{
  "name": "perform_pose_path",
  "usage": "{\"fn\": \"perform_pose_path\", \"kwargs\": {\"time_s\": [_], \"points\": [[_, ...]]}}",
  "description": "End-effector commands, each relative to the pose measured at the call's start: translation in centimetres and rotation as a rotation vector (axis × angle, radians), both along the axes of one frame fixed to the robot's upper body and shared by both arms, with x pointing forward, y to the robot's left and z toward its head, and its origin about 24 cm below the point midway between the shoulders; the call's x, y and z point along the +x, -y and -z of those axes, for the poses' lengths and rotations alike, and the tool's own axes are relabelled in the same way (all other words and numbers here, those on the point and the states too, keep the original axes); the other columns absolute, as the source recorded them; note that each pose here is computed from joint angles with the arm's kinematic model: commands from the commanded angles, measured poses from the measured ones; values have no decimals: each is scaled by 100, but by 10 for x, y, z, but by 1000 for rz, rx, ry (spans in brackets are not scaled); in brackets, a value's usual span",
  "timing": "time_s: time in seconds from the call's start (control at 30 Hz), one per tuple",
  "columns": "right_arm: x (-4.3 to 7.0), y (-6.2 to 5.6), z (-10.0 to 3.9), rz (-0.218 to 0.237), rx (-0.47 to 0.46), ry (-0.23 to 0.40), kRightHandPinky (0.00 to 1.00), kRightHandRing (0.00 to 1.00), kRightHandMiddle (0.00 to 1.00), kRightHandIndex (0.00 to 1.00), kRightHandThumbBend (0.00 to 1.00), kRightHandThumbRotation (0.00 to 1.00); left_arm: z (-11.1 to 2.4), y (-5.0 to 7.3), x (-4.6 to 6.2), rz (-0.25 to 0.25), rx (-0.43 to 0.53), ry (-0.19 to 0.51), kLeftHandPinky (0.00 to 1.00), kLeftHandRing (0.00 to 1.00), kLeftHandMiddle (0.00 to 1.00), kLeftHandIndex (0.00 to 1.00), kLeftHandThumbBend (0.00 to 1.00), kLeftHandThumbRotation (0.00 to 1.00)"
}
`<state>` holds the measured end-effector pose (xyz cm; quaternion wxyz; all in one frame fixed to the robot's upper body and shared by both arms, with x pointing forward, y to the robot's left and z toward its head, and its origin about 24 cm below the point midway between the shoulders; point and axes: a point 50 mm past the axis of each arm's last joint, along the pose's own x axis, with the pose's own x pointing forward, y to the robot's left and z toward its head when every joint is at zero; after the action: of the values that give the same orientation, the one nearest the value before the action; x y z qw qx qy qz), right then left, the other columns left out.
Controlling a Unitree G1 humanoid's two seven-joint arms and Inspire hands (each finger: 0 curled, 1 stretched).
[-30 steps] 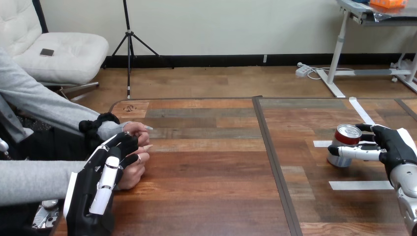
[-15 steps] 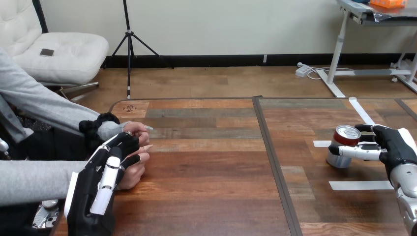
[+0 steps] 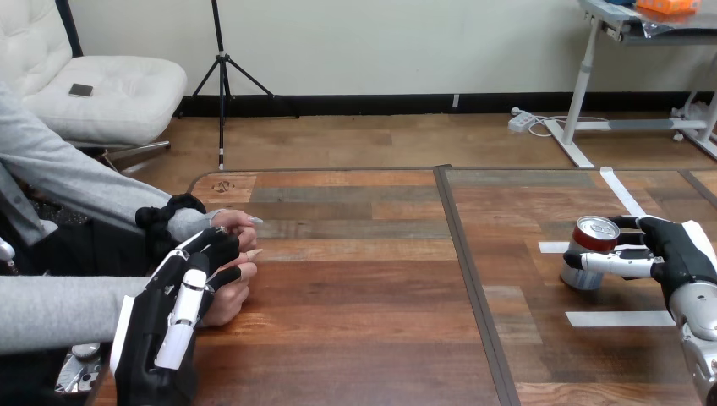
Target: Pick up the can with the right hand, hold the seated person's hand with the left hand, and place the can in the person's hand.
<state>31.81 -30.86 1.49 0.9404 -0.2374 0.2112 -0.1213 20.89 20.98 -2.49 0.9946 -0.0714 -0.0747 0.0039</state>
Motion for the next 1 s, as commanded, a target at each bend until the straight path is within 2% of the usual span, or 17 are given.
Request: {"fn": "perform_pose_path", "kwargs": {"time_s": [0.0,0.37,0.7,0.97], "points": [[17,-9,-18,-33,5,66,71,77,77,77,98,1,-17,1,18,8,9,82,76,80,75,73,30,66],[17,-10,-19,-43,-23,59,70,77,78,78,100,3,-18,0,18,16,12,90,77,80,75,73,31,65],[19,-11,-19,-47,-7,60,69,77,78,78,100,2,-17,0,18,9,18,93,76,79,74,72,30,64],[19,-12,-20,-63,-24,40,73,82,82,81,100,3,-17,0,18,7,11,90,75,78,74,72,32,65]]}}
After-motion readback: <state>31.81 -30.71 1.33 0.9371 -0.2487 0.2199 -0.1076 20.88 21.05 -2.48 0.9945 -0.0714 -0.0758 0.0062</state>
